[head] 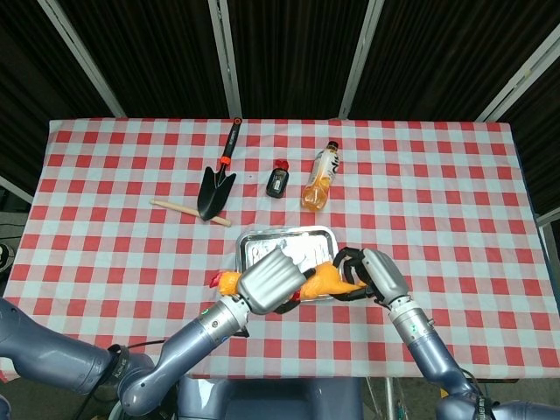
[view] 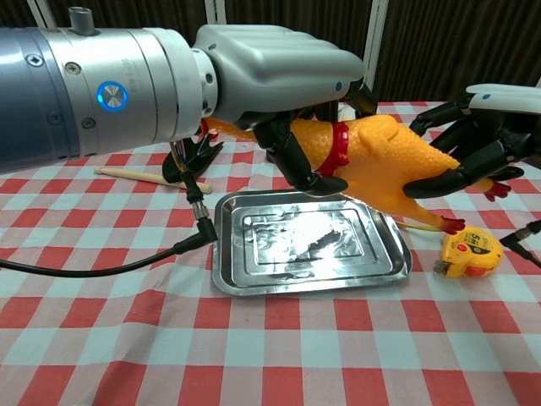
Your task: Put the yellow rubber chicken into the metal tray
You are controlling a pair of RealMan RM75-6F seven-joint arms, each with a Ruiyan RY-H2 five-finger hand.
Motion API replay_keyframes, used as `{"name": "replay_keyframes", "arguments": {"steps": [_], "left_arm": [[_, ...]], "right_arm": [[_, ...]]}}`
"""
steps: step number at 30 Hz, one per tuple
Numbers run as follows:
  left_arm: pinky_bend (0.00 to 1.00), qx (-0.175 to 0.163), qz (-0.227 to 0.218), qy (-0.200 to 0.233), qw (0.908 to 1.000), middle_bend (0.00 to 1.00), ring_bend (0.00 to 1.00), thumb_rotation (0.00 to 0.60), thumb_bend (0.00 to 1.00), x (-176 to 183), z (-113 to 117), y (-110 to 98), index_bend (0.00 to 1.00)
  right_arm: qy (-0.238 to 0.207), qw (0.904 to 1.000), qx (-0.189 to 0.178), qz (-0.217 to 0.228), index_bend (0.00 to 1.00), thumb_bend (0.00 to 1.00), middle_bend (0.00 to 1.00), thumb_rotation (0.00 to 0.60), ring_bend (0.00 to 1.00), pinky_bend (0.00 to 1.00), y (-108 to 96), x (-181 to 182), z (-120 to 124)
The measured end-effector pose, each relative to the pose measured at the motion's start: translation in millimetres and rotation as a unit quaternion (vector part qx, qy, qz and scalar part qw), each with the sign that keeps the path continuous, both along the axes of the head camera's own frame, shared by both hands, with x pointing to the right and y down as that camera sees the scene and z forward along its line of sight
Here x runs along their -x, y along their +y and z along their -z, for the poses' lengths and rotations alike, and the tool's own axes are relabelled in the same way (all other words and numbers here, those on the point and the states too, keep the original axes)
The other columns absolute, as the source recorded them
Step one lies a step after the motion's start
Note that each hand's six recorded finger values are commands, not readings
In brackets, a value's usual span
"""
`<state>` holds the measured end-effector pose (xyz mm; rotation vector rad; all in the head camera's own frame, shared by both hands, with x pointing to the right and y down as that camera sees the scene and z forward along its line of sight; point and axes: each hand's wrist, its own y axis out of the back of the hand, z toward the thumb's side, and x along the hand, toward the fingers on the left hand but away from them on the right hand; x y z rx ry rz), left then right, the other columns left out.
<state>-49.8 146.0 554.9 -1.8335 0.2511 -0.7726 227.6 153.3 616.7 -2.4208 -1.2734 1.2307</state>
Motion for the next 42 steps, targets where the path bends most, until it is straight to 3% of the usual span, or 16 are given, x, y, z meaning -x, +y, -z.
{"name": "replay_keyframes", "arguments": {"steps": [2,10,13,20,32,37,42], "left_arm": [[0.81,0.001,0.001,0.0,1.0,0.71,0.65,0.6,0.51,0,-1,0,0.61],[0.81,-0.012,0.003,0.014,0.9998,0.71,0.65,0.6,0.51,-1,1,-5,0.6],[0.81,-0.012,0.008,0.021,0.9997,0.71,0.65,0.6,0.51,0,-1,-8,0.6],[0.81,-0.027,0.012,0.022,0.9993,0.71,0.65,0.6,0.51,1,-5,-14,0.6],[0.81,-0.033,0.021,0.026,0.9989,0.71,0.65,0.6,0.51,-6,-9,-18,0.61],[0.81,-0.043,0.023,0.021,0.9986,0.72,0.65,0.6,0.51,-8,-11,-21,0.61],[0.81,-0.042,0.028,0.019,0.9986,0.72,0.65,0.6,0.51,-8,-14,-21,0.61]], "right_arm": [[0.001,1.0,-0.002,0.0,0.97,0.56,0.89,0.6,0.85,0.94,0,0,1],[-0.015,0.9996,0.01,0.022,0.17,0.56,0.27,0.6,0.21,0.37,5,-1,8],[-0.026,0.9988,0.018,0.037,0.05,0.56,0.19,0.6,0.13,0.31,6,-2,11],[-0.03,0.9961,0.035,0.076,0.0,0.56,0.15,0.6,0.1,0.29,9,-8,19],[-0.038,0.9942,0.048,0.088,0.01,0.55,0.15,0.6,0.1,0.28,14,-8,21],[-0.027,0.9939,0.048,0.096,0.0,0.3,0.14,0.6,0.1,0.24,15,-12,21],[-0.021,0.9936,0.046,0.101,0.0,0.22,0.13,0.6,0.1,0.22,16,-15,22]]}}
